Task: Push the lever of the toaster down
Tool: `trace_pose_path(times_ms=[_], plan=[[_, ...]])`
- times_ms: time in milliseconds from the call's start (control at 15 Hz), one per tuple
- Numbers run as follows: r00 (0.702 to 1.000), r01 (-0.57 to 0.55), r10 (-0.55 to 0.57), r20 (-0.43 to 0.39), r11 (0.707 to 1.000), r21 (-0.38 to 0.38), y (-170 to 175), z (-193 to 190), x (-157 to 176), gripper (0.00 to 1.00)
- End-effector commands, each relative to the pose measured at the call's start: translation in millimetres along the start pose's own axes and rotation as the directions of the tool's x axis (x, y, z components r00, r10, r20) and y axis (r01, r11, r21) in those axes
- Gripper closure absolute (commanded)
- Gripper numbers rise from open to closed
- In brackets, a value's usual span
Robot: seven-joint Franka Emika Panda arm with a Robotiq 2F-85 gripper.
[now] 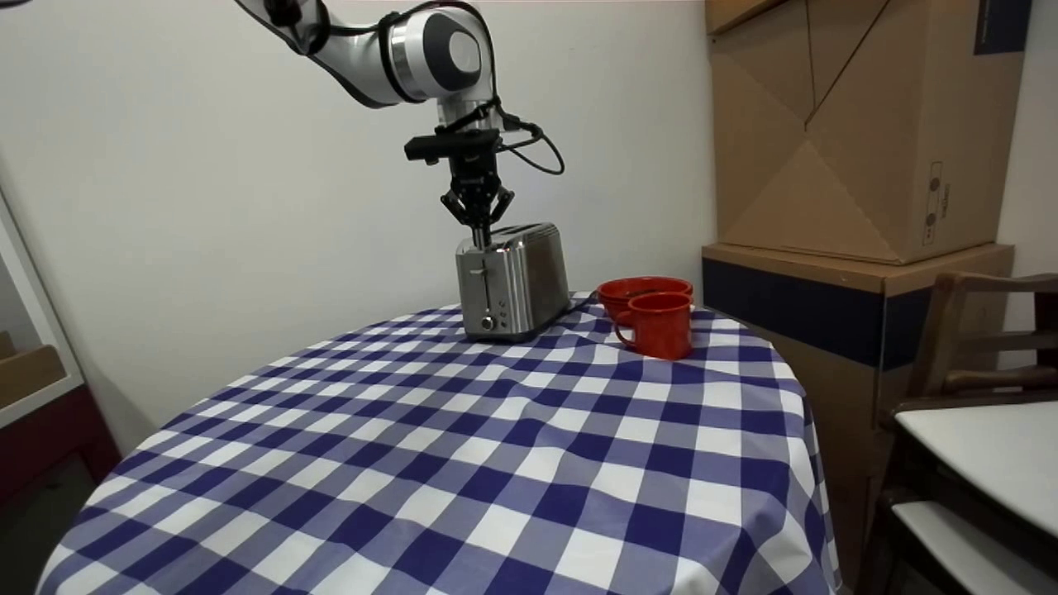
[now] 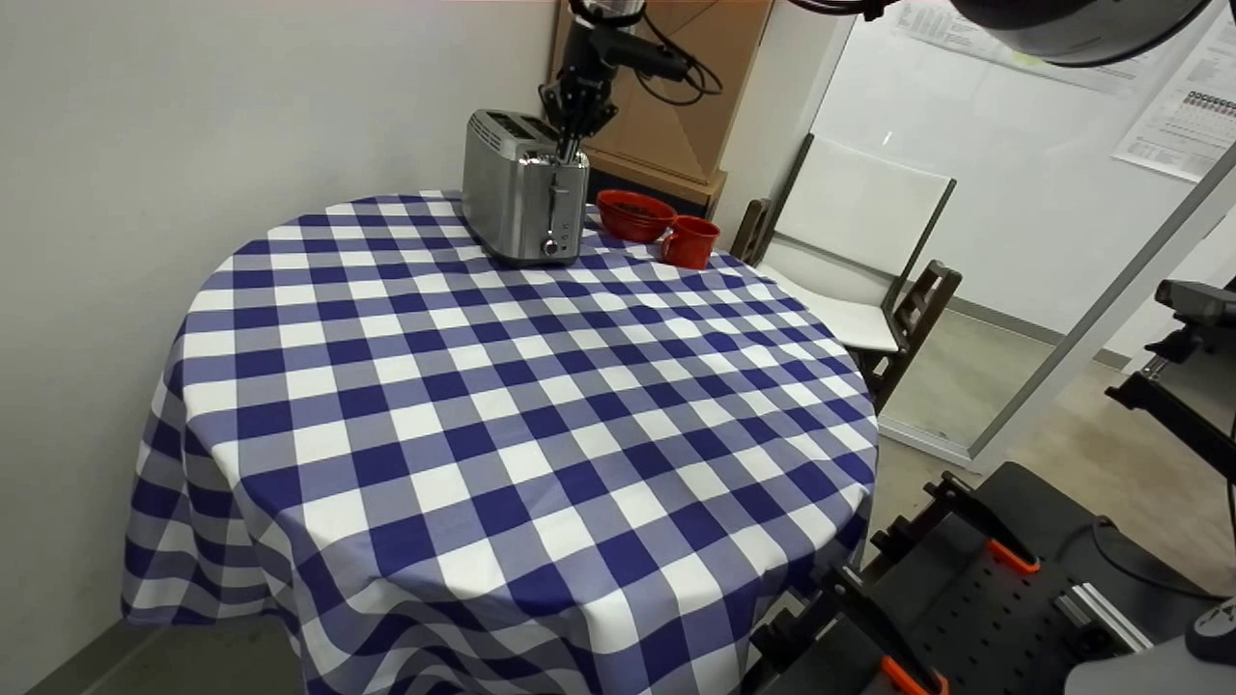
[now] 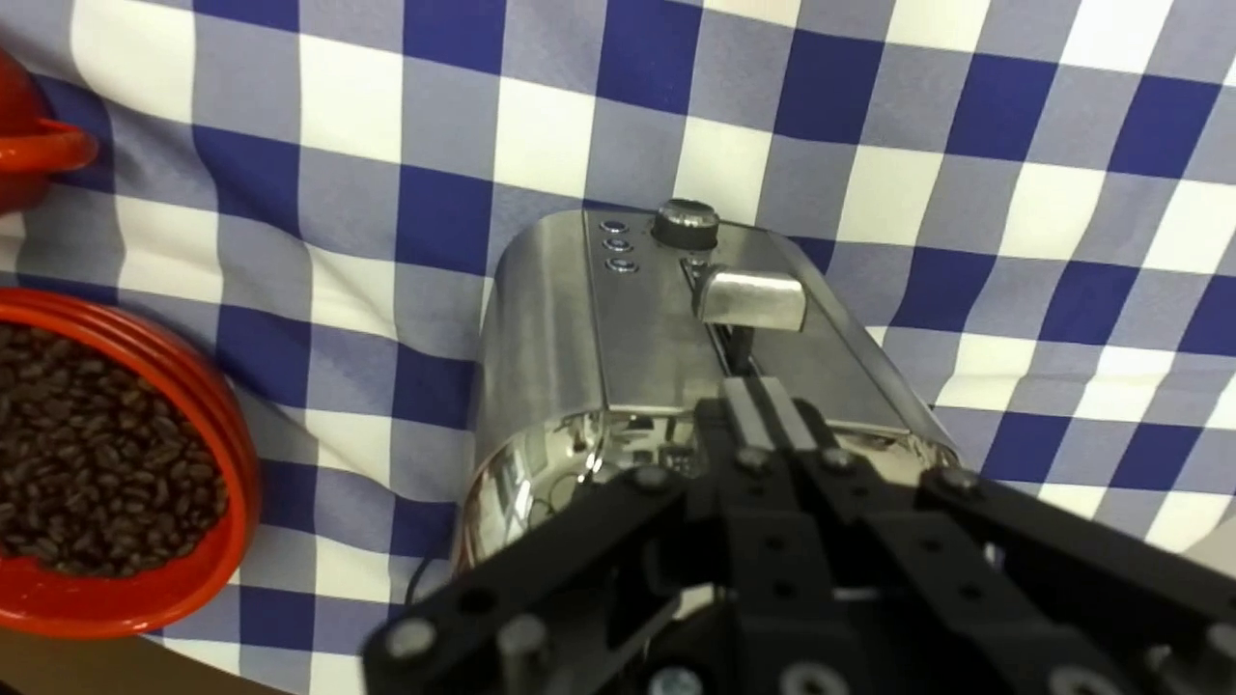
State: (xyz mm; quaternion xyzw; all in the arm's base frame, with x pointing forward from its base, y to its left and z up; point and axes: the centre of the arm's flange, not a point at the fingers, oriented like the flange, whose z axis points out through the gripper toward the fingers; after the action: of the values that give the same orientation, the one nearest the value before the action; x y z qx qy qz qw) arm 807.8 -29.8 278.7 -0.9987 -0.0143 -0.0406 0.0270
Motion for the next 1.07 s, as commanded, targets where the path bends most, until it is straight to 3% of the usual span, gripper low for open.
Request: trace_pose_path(times_ms=[0,600,1000], plan=[[1.0,-0.016,0.016,0.022,1.0,-0.01,-5,24,33,1.0],[0.999,0.015,-0.014,0.044,1.0,-0.021,-15,81,21,1.0],[0.997,0.013,-0.011,0.07,0.999,-0.04,-4,127,3,1.0]])
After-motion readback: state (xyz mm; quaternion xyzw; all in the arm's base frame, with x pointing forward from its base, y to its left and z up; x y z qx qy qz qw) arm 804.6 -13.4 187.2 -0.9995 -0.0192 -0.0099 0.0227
